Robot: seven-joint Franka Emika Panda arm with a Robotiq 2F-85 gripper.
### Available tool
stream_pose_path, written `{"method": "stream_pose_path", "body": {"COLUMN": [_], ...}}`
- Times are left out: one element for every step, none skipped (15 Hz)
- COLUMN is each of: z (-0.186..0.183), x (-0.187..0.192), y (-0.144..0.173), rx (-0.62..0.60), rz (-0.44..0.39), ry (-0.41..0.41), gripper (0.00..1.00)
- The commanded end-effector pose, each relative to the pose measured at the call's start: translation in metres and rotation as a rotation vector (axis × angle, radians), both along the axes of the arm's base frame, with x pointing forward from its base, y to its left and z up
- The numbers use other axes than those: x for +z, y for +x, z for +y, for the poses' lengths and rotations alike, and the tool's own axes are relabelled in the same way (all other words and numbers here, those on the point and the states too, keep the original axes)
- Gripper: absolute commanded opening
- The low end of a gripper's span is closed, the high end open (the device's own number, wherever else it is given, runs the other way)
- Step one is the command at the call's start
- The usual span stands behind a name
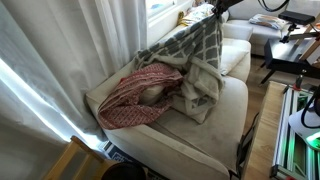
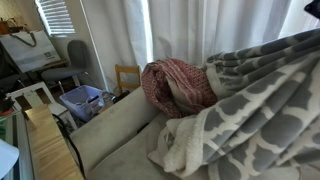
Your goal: Move the blanket onto the bottom cushions on the couch
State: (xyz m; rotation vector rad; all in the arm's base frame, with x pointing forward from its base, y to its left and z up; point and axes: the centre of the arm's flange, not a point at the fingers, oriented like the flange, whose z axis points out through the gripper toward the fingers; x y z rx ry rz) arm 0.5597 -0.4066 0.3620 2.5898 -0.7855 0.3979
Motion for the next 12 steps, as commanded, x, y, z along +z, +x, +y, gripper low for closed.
{"method": "stream_pose_path", "body": {"z": [-0.051,-0.063,-0.07,-0.073,-0.071,-0.067,-0.061,-0.052,-0.038,-0.025,-0.008,0.008], "x": [0.033,0.037,0.036,0.034,0.026,0.015,0.003,-0.013,-0.025,-0.032,-0.034,-0.035], "y": [-0.008,-0.012,-0.014,-0.013,-0.01,-0.006,-0.001,0.005,0.009,0.013,0.013,0.015], "rx": [-0.139,-0.176,-0.209,-0.25,-0.268,-0.272,-0.275,-0.267,-0.25,-0.243,-0.208,-0.209], "rz": [-0.055,-0.058,-0.056,-0.044,-0.02,0.011,0.036,0.069,0.111,0.153,0.214,0.268], "ry": [-0.125,-0.153,-0.184,-0.205,-0.223,-0.219,-0.214,-0.204,-0.172,-0.137,-0.077,-0.054], "gripper": [0.01,0.01,0.01,0.01,0.01,0.01,0.31,0.32,0.36,0.45,0.52,0.6]}}
